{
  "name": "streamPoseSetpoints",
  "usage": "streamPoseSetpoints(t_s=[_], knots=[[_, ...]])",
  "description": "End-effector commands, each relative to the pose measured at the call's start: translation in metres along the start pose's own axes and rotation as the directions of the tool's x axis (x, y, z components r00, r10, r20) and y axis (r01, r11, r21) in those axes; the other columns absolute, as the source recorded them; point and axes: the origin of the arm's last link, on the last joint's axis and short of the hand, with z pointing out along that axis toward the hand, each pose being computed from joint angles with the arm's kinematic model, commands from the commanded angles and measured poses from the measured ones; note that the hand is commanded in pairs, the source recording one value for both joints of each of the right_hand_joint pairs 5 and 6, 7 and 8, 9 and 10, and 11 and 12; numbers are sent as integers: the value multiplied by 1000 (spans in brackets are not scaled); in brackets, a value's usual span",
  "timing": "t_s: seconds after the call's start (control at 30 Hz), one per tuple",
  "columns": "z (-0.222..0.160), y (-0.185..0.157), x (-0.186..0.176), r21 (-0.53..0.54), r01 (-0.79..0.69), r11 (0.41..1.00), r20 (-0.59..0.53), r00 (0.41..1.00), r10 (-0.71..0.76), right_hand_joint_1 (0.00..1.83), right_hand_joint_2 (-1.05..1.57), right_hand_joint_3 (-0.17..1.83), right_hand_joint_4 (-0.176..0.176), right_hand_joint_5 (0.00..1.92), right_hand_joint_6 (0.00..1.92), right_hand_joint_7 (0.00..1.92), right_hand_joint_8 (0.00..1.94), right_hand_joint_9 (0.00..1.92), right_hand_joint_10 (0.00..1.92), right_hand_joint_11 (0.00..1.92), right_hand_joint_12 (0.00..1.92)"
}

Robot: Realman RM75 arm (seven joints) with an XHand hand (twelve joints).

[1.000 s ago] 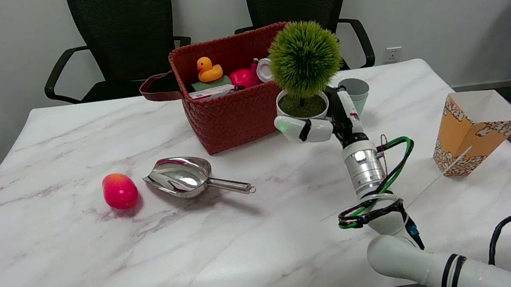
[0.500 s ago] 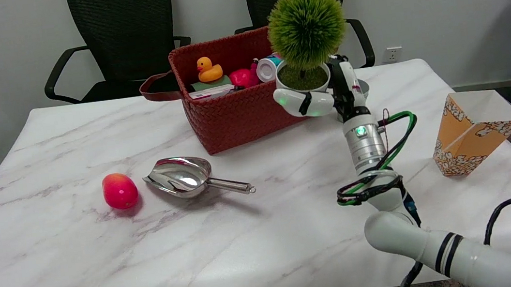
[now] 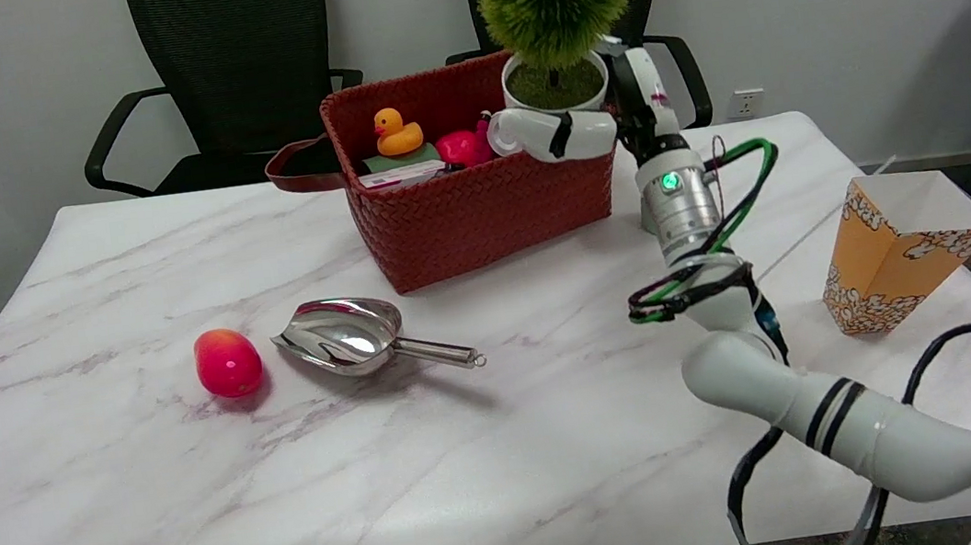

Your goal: Place the potted plant into the brown storage basket.

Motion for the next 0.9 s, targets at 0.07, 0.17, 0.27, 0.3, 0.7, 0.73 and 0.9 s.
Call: streamPoseSetpoints(t_s=[0.07, 0.17, 0.27, 0.3, 0.7, 0.73, 0.9], knots=[[78, -24, -18, 40, 129, 991, 61, 989, -131, 1148, 193, 605, 0, 833, 833, 1242, 1242, 1108, 1108, 742, 742], [88, -19, -28, 23, 146, 989, 72, 986, -148, 1141, 171, 615, 0, 834, 834, 1237, 1237, 1101, 1101, 730, 730], [97, -14, -40, 7, 176, 984, 90, 980, -176, 1137, 150, 634, 0, 833, 833, 1232, 1232, 1092, 1092, 714, 714], [100, -14, -44, 5, 184, 983, 98, 978, -184, 1136, 138, 642, 0, 830, 830, 1228, 1228, 1086, 1086, 709, 709], [115, 7, -70, -48, 315, 948, 157, 940, -304, 1106, 79, 632, 0, 831, 831, 1213, 1213, 1045, 1045, 651, 651], [115, 11, -70, -52, 338, 940, 164, 931, -326, 1100, 83, 629, 0, 840, 840, 1216, 1216, 1045, 1045, 652, 652], [119, 18, -68, -63, 426, 903, 174, 895, -410, 1085, 121, 599, 0, 877, 877, 1231, 1231, 1052, 1052, 664, 664]])
